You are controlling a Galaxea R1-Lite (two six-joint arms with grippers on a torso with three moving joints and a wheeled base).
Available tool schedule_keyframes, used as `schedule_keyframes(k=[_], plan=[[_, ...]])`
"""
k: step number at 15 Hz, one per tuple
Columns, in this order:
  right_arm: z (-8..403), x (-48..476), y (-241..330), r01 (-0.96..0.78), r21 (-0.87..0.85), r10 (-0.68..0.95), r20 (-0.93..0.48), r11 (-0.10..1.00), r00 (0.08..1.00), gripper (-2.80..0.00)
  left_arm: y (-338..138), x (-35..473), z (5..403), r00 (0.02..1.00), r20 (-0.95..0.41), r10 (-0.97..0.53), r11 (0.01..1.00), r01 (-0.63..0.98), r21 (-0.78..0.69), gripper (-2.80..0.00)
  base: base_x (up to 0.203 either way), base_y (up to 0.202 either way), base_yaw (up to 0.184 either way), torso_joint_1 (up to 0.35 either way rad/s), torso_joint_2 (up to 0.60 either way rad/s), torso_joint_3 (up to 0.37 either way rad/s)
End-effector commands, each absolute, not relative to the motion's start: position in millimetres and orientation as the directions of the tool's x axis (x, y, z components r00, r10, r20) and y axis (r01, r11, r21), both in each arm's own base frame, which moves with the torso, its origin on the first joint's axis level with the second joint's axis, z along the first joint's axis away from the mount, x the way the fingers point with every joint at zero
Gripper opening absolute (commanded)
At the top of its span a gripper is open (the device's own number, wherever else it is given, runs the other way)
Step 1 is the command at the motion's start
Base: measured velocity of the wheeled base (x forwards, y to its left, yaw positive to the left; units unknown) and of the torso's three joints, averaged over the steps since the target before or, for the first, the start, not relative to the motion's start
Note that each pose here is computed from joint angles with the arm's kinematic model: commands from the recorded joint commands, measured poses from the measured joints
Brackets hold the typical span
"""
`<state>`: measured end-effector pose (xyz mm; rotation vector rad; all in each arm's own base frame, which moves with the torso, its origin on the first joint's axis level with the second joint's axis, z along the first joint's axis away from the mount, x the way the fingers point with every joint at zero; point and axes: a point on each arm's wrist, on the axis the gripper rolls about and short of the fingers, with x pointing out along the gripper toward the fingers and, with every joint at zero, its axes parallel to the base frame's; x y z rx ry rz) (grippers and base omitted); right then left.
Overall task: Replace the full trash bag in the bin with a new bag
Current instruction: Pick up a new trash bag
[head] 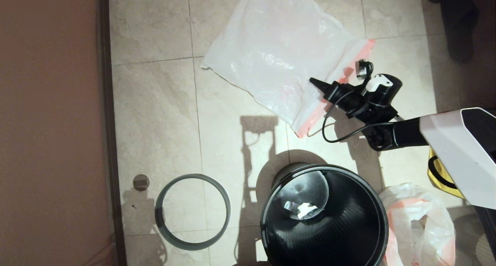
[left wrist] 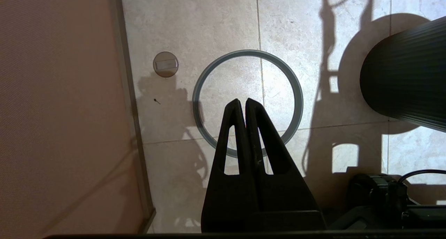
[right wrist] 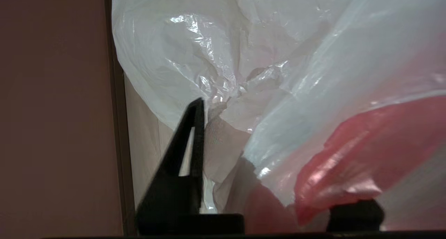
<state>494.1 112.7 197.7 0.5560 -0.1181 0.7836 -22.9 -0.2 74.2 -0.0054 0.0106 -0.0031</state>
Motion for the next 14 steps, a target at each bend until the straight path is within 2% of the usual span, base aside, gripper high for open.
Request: schedule_keyframes(k=[1,4,9,14], plan=[[189,498,112,-0.704,0.426,0.638,0.313,0.568,0.704,-2.80,0,-23,74,1.000,-0.012,-0.003,1.000,0.003,-0.006,-2.80,0.000,0.000,0.000,0.000,0.00,0.000],[193,496,111,-0.719,0.428,0.635,0.347,0.548,0.690,-2.80,0,-23,74,1.000,-0.012,-0.003,1.000,0.003,-0.006,-2.80,0.000,0.000,0.000,0.000,0.00,0.000],[221,488,101,-0.722,0.534,0.628,0.391,0.441,0.672,-2.80,0,-23,74,1.000,-0.012,-0.003,1.000,0.003,-0.008,-2.80,0.000,0.000,0.000,0.000,0.00,0.000],[310,418,96,-0.765,0.495,0.634,0.447,0.413,0.631,-2.80,0,-23,74,1.000,-0.012,-0.003,1.000,0.003,-0.008,-2.80,0.000,0.000,0.000,0.000,0.00,0.000]])
